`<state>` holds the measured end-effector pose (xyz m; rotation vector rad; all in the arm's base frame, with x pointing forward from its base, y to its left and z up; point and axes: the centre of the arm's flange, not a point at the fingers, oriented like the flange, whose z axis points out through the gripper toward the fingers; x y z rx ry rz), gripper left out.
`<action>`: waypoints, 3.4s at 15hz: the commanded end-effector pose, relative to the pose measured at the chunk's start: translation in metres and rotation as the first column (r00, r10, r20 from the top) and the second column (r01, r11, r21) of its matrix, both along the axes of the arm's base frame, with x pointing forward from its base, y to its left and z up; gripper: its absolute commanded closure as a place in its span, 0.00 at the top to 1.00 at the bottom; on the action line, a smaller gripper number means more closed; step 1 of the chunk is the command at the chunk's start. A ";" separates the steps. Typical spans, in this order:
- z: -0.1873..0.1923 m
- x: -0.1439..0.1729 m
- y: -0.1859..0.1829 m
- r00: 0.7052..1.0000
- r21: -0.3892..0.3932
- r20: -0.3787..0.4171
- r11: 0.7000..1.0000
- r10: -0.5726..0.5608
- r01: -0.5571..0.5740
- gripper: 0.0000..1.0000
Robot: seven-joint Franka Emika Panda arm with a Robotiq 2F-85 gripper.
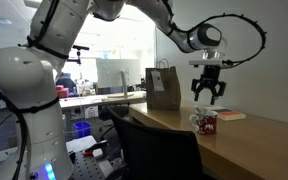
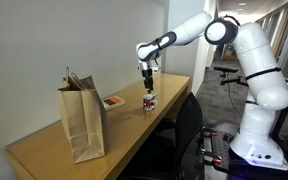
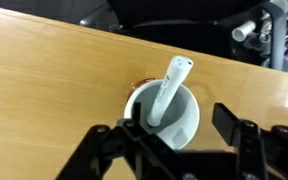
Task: Remove the black marker from the maroon mug
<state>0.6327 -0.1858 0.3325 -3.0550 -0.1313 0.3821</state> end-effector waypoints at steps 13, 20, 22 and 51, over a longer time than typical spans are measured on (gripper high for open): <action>-0.054 0.026 -0.013 0.991 0.047 -0.126 0.997 -0.051 0.057 0.60; -0.064 0.032 -0.013 0.987 0.032 -0.149 0.997 -0.066 0.072 0.37; -0.065 0.033 -0.013 0.986 0.029 -0.151 0.997 -0.067 0.072 0.41; 0.049 0.008 0.043 0.980 -0.074 0.094 0.981 -0.174 0.181 0.05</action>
